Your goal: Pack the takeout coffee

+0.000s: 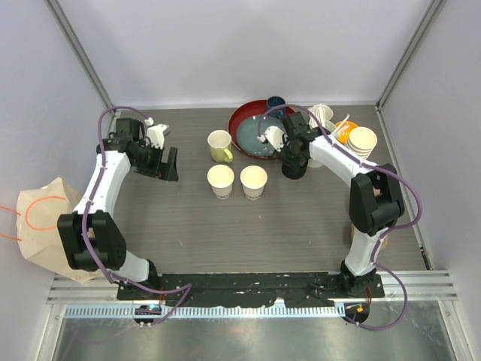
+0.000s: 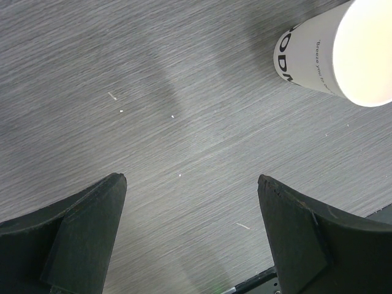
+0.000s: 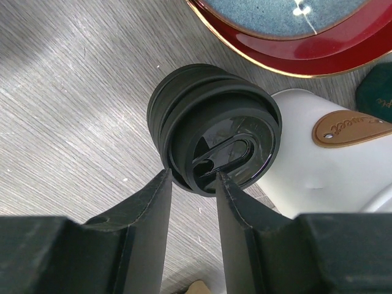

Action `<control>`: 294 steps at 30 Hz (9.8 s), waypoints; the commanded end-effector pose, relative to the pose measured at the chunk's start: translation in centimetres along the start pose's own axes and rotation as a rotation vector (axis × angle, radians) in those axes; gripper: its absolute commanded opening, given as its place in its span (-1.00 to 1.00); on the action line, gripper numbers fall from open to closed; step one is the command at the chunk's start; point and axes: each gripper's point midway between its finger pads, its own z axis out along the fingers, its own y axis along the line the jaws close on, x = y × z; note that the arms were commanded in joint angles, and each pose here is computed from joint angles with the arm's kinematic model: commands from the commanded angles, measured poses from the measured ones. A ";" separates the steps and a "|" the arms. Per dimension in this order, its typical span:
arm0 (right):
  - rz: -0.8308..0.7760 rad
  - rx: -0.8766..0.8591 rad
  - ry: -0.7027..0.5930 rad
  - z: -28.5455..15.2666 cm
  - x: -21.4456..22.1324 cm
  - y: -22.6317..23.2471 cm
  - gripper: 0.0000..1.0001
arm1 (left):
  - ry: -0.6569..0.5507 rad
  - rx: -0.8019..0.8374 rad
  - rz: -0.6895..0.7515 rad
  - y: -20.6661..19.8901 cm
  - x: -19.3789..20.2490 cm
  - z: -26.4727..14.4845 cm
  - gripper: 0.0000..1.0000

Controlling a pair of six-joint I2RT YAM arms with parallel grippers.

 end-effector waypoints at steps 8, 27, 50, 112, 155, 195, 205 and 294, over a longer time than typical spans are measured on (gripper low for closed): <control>-0.029 0.013 0.003 0.2 -0.8 -1.0 -0.32 | -0.004 -0.005 0.006 0.1 -0.1 -0.2 0.86; 0.002 -0.021 -0.041 -3.4 -2.3 -0.9 -0.93 | -0.001 0.000 0.012 0.1 -0.1 -0.3 0.86; 0.230 -0.174 -0.241 -14.4 -14.6 6.1 -0.98 | -0.009 0.032 -0.014 -0.8 0.1 -0.6 0.85; 0.189 -0.403 -0.163 -5.9 -22.7 19.6 -0.55 | -0.019 0.098 -0.065 -2.4 -0.2 0.2 0.78; 0.489 -0.322 -0.399 -8.3 -23.1 13.2 -0.26 | -0.177 0.222 -0.087 -8.3 -6.4 1.2 -0.18; 0.458 -0.373 -0.279 -1.3 -17.9 15.7 -0.27 | 0.064 0.333 -0.256 -9.6 -1.7 9.9 -0.82; 0.500 -0.416 -0.247 0.4 -15.3 17.5 -0.42 | 0.234 0.283 -0.320 -8.6 2.8 12.3 -1.00; 0.490 -0.302 -0.373 -4.0 -18.5 17.6 -0.77 | 0.106 0.263 -0.169 -7.7 0.1 10.1 -0.75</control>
